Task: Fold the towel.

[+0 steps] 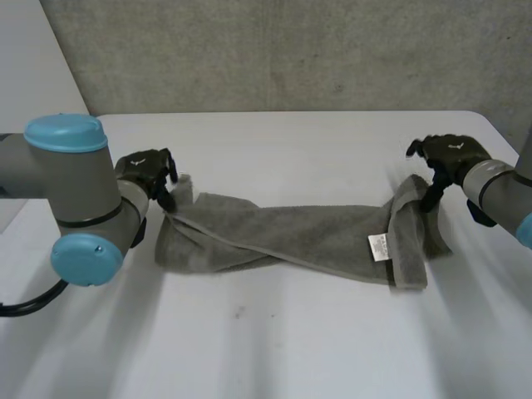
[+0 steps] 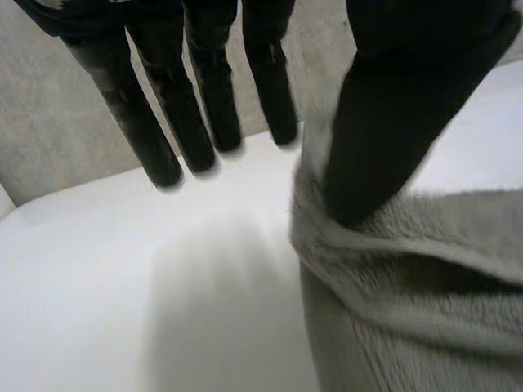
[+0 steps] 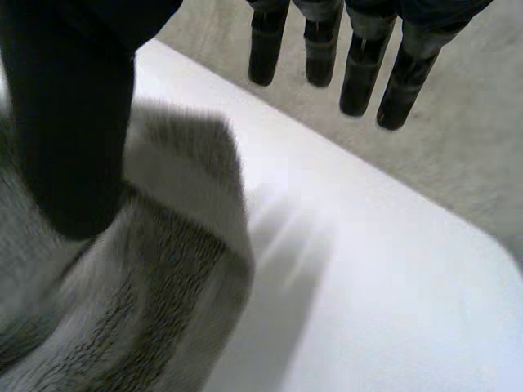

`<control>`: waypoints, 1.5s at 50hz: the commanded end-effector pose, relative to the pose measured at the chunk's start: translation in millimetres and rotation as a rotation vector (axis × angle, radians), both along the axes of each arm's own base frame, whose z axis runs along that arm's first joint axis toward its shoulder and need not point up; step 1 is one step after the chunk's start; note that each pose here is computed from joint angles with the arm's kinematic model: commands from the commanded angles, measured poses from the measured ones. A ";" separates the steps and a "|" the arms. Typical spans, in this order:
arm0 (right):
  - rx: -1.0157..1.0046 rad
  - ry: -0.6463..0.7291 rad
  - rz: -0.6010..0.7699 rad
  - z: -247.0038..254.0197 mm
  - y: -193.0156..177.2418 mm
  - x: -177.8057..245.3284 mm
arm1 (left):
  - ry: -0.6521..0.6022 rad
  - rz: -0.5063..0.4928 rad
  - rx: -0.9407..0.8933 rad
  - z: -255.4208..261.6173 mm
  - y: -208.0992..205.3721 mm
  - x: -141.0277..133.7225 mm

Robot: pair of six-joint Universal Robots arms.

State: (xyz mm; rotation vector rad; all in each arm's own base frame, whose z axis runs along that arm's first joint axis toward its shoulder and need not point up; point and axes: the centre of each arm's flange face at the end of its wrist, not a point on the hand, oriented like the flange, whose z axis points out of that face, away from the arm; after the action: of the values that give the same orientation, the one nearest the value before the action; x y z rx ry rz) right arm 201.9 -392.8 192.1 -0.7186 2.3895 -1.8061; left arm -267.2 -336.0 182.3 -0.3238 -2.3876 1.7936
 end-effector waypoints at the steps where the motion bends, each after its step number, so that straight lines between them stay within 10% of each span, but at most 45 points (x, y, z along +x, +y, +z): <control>1: -0.087 0.037 0.006 39.4 24.6 -6.7 | 0.012 -0.003 -0.035 10.6 -5.5 -2.2; 20: -0.194 0.498 0.450 -4.8 118.6 5.8 | -0.063 -0.112 -0.014 8.3 26.2 12.9; 43: -0.275 0.682 0.638 -56.9 123.7 9.7 | -0.115 -0.115 -0.008 -4.6 28.6 20.6; 53: -0.300 0.580 0.558 -40.6 104.7 8.8 | -0.109 -0.124 -0.026 2.2 29.0 19.4; 63: -0.217 0.057 0.186 15.7 54.1 -32.4 | -0.107 -0.126 -0.034 2.9 27.4 17.6; 75: -0.124 -0.025 -0.147 0.8 27.4 -66.8 | -0.089 -0.227 -0.007 -9.4 31.1 5.2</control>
State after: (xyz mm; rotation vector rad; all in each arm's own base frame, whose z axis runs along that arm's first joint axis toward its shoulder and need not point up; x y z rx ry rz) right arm 150.9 -355.4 203.8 -0.7075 2.2410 -2.0088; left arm -254.8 -307.6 180.5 -0.6065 -2.3303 1.7758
